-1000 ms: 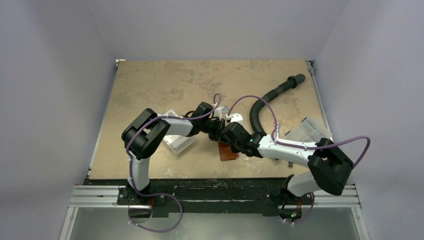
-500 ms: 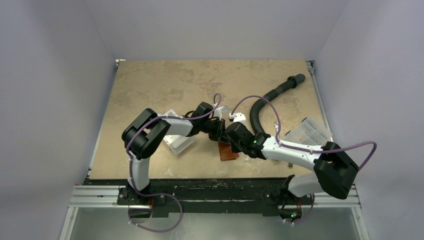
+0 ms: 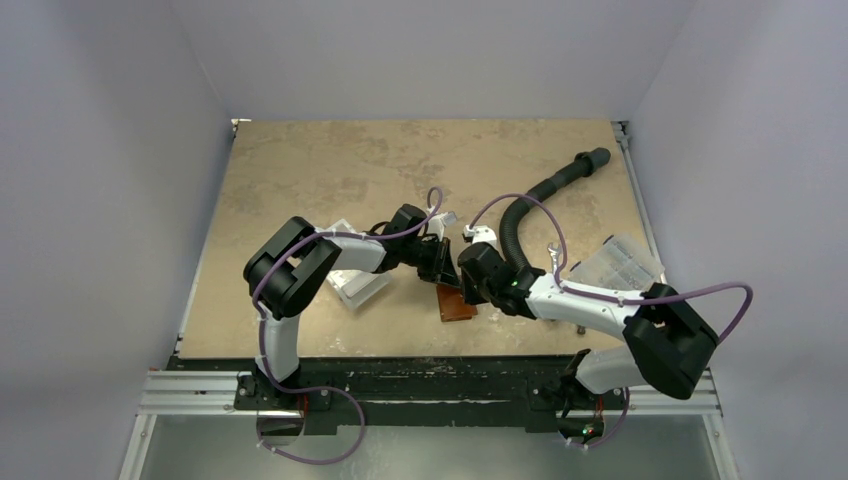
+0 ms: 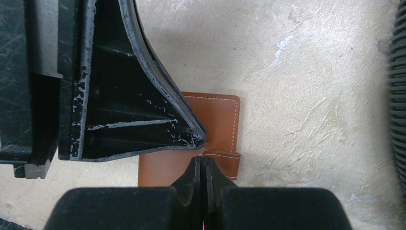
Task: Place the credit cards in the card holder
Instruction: Close the card holder at the center of the board.
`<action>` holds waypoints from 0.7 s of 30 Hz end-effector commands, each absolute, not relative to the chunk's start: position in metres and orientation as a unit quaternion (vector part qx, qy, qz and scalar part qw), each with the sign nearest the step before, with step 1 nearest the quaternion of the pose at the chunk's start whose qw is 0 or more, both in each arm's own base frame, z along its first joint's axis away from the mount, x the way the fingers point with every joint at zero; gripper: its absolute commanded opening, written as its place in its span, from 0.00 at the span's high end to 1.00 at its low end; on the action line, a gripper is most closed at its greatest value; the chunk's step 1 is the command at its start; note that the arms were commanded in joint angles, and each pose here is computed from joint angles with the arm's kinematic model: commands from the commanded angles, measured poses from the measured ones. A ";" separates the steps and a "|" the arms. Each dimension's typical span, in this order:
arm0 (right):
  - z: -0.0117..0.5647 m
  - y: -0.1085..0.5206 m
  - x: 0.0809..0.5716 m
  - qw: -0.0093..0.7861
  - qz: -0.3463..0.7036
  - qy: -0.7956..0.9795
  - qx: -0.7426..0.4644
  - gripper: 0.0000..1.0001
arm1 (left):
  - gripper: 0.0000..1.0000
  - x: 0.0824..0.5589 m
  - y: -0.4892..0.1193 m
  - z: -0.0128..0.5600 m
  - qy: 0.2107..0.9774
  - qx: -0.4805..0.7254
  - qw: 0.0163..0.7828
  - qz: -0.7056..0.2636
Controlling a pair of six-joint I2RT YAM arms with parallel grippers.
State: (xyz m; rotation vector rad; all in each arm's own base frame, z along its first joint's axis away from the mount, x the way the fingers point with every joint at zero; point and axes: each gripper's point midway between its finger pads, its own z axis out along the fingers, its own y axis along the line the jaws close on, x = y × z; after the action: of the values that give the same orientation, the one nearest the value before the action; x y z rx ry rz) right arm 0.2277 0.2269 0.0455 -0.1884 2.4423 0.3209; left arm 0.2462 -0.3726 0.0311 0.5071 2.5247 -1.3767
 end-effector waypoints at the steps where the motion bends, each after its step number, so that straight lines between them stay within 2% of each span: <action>1: 0.047 0.235 0.233 0.337 0.145 0.928 -0.064 1.00 | 1.00 0.234 -0.362 0.002 0.881 0.164 0.080 -0.437; 7: 0.041 0.234 0.231 0.326 0.134 0.933 -0.074 1.00 | 1.00 0.234 -0.362 0.002 0.880 0.164 0.081 -0.437; 15: 0.040 0.213 0.237 0.336 0.070 0.936 -0.078 1.00 | 1.00 0.234 -0.363 0.002 0.880 0.164 0.080 -0.438; 21: 0.036 0.221 0.234 0.327 0.089 0.936 -0.091 1.00 | 1.00 0.234 -0.363 0.001 0.880 0.163 0.078 -0.439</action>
State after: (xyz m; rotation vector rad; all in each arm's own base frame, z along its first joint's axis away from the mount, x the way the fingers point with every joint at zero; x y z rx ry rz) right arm 0.2329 0.2232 0.0403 -0.2037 2.4380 0.2733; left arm 0.2460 -0.3731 0.0311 0.5093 2.5227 -1.3831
